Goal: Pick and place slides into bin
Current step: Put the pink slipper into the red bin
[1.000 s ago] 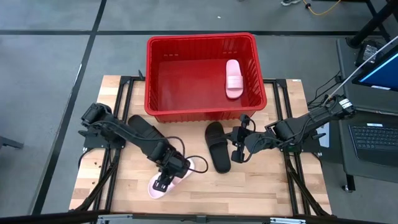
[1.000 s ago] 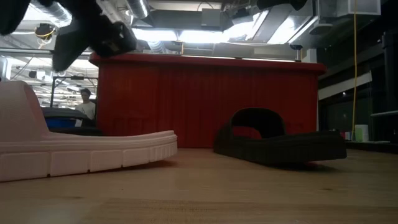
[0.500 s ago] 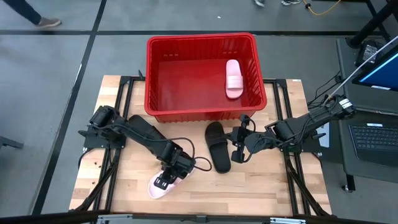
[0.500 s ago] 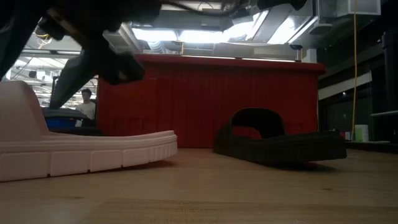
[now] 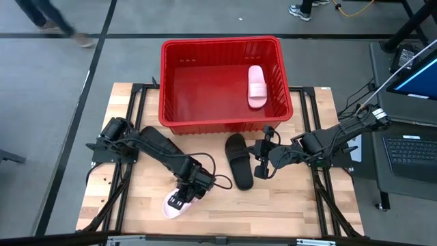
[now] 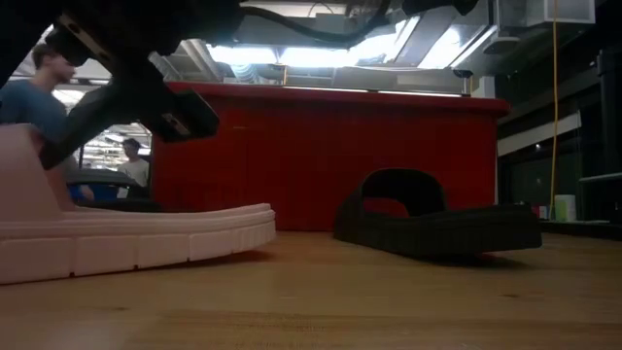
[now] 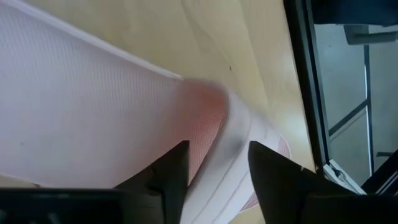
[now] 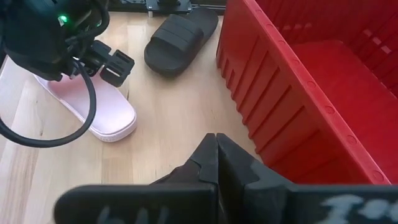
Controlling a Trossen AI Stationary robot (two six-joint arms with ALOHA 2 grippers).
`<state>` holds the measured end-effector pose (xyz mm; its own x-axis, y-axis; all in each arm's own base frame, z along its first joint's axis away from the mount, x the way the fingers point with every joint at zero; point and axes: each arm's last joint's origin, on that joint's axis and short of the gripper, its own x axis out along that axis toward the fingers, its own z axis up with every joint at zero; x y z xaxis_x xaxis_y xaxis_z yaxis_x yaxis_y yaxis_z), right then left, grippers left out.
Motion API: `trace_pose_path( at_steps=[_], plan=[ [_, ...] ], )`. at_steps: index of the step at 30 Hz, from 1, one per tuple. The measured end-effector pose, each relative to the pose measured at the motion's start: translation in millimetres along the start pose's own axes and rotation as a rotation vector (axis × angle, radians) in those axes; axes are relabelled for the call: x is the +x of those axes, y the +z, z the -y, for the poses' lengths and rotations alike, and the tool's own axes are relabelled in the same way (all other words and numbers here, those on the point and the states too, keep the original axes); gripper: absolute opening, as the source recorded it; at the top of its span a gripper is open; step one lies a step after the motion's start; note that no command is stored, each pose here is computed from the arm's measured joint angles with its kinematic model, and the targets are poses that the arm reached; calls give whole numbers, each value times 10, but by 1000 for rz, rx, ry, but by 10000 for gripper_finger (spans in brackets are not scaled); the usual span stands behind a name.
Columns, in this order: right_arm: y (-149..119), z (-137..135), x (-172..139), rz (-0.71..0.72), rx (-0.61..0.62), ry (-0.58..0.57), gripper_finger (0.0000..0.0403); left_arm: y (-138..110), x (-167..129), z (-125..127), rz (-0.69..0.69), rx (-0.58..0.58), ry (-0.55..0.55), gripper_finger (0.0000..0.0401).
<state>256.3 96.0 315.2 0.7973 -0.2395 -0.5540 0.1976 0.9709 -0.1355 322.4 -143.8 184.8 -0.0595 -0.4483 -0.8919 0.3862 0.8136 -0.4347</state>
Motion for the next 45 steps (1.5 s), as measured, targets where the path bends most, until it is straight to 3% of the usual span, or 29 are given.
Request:
trace_pose_path(
  at_steps=[10,17,20,26,33,41,45],
  plan=[
    [0,0,0,0,-20,0,1,-2,1,0,-2,-8,5,13],
    [2,0,0,2,-34,0,1,-2,-102,47,33,-135,18,5],
    [6,-1,0,6,-55,-1,1,-1,-267,107,92,-144,77,4],
    [27,-6,-1,25,-67,3,1,-56,-752,166,276,-262,198,4],
    [82,-20,-4,76,-104,12,1,-290,-1286,342,510,-392,329,3],
    [272,-21,-83,175,-206,18,3,-554,-1696,475,760,-521,495,3],
    [380,-12,-143,222,-270,12,16,-593,-1828,518,873,-522,535,3]
  ],
)
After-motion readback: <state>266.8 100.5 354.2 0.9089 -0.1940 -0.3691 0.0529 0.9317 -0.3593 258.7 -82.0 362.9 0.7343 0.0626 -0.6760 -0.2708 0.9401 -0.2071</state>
